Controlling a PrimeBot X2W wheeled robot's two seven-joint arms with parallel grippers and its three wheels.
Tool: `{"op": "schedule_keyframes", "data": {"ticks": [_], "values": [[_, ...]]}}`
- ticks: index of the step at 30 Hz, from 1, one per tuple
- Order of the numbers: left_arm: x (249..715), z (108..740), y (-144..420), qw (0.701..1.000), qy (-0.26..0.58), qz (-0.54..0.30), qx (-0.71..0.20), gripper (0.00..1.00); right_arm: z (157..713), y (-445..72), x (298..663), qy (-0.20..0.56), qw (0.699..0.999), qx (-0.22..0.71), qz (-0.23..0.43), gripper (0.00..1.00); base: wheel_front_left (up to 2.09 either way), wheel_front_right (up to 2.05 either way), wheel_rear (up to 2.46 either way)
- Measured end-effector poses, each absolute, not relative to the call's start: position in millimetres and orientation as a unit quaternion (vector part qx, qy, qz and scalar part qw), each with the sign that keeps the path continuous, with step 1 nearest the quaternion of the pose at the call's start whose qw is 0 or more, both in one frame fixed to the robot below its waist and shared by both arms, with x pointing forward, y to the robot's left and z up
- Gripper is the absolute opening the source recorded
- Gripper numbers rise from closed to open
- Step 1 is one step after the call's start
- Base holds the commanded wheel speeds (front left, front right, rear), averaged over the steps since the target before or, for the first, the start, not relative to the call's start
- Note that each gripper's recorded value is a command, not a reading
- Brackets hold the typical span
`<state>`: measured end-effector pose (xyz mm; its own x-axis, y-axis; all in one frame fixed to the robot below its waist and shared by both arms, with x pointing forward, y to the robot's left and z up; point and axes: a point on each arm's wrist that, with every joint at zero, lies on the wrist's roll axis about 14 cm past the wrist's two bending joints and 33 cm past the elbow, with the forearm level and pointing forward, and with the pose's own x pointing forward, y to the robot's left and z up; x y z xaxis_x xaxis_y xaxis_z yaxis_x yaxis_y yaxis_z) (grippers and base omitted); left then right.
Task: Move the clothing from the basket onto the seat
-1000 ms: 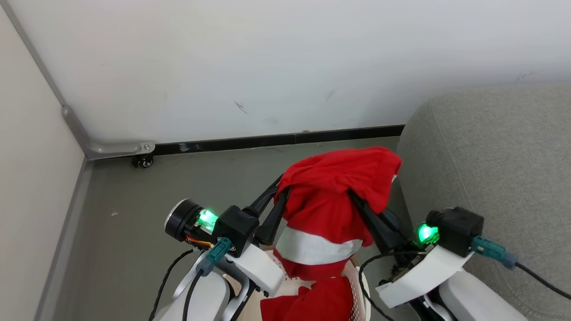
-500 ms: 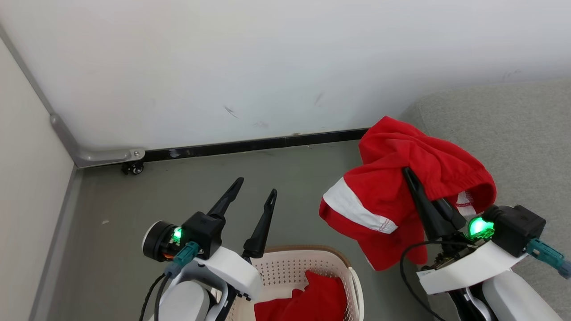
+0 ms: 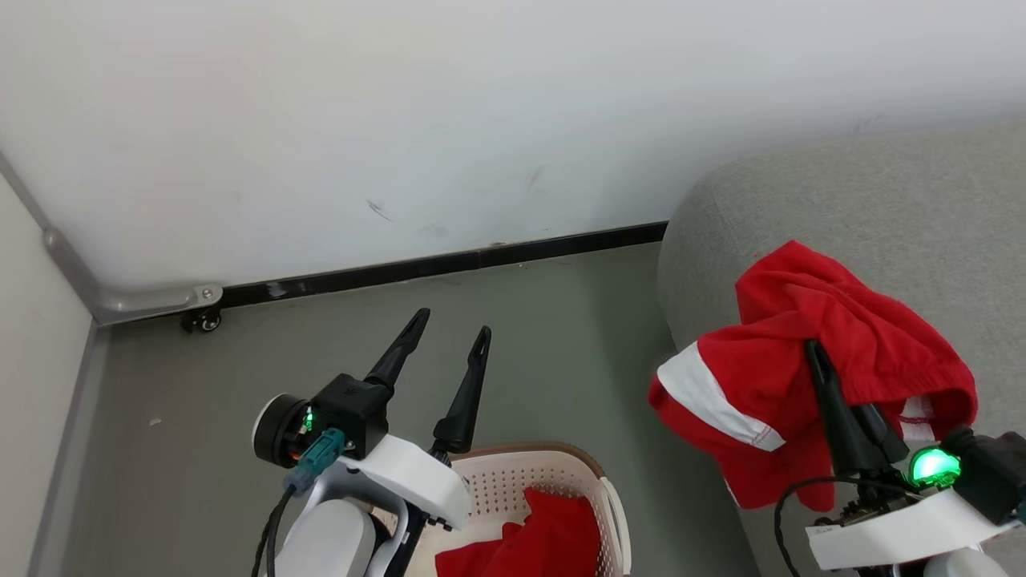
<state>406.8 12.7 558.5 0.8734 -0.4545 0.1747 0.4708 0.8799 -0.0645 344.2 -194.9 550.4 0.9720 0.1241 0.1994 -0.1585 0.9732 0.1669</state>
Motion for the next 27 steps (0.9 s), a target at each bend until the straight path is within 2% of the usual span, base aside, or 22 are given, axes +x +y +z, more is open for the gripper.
{"op": "schedule_keyframes", "data": {"ticks": [14, 27], "values": [[406.2, 555.6, -27.4, 0.953, -0.069, -0.288, -0.066, 1.00, 530.8, -230.8, 302.0, -0.078, 0.992, 0.095, -0.012, 0.00, 0.00, 0.00, 0.00], [416.1, 558.3, -48.7, 0.947, -0.074, -0.301, -0.083, 1.00, 524.8, -243.7, 283.2, -0.074, 0.989, 0.111, -0.057, 0.00, 0.00, 0.00, 0.00]]}}
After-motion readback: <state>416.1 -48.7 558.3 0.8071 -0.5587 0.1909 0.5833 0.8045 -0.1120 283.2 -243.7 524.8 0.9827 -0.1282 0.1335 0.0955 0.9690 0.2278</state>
